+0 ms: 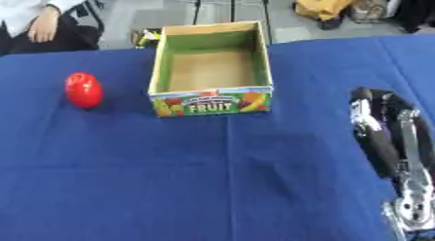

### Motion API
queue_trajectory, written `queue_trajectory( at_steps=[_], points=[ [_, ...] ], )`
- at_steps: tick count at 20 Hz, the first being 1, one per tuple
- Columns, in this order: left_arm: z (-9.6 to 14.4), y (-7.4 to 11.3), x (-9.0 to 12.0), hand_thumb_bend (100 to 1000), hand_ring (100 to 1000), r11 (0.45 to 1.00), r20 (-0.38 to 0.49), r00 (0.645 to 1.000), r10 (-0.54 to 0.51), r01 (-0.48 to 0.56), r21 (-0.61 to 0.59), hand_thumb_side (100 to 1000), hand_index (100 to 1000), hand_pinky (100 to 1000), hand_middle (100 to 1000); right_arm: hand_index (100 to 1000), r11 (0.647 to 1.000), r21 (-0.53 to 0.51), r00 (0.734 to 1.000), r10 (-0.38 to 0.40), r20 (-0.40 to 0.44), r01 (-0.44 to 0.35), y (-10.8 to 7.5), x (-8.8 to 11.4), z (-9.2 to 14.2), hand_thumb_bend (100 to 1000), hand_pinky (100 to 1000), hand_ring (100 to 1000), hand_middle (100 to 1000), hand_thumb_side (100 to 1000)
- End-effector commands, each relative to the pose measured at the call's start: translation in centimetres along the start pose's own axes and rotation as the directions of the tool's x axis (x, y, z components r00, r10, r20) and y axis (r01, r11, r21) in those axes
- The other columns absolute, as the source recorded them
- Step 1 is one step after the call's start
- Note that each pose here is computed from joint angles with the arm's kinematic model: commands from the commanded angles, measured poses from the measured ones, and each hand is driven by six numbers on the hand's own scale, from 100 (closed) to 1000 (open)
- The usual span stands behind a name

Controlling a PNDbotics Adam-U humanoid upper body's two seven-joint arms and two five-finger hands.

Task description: Pick up objects on the table and place them in the box.

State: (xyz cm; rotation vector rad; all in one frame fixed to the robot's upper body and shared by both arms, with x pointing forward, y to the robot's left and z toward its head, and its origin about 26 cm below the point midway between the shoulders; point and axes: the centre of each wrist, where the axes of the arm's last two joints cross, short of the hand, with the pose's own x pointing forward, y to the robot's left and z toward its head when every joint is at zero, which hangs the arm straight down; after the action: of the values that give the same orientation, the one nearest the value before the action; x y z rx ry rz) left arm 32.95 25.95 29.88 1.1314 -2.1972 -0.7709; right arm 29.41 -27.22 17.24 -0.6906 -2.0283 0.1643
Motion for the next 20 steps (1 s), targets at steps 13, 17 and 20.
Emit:
queue_trajectory(
  at_steps=[13, 17, 20],
  points=[
    [-7.3, 1.4, -5.6, 270, 726, 0.839, 0.099, 0.945, -0.311, 0.322, -0.438, 901, 1000, 498, 898, 705, 0.999, 0.037, 0.999, 0.032, 0.023, -0.033, -0.4, 0.5, 0.1, 100, 770, 602, 484, 797],
    [-8.9, 0.5, -6.4, 317, 760, 0.772, 0.107, 0.923, -0.37, 0.37, -0.516, 905, 1000, 522, 922, 705, 0.998, 0.049, 0.999, 0.034, 0.023, -0.035, -0.4, 0.5, 0.1, 100, 770, 602, 484, 797],
    [-9.8, -0.7, -7.1, 428, 809, 0.701, 0.112, 0.909, -0.401, 0.383, -0.602, 889, 1000, 570, 970, 705, 0.998, 0.056, 0.999, 0.036, 0.023, -0.037, -0.4, 0.5, 0.1, 100, 770, 602, 483, 796]
  ],
)
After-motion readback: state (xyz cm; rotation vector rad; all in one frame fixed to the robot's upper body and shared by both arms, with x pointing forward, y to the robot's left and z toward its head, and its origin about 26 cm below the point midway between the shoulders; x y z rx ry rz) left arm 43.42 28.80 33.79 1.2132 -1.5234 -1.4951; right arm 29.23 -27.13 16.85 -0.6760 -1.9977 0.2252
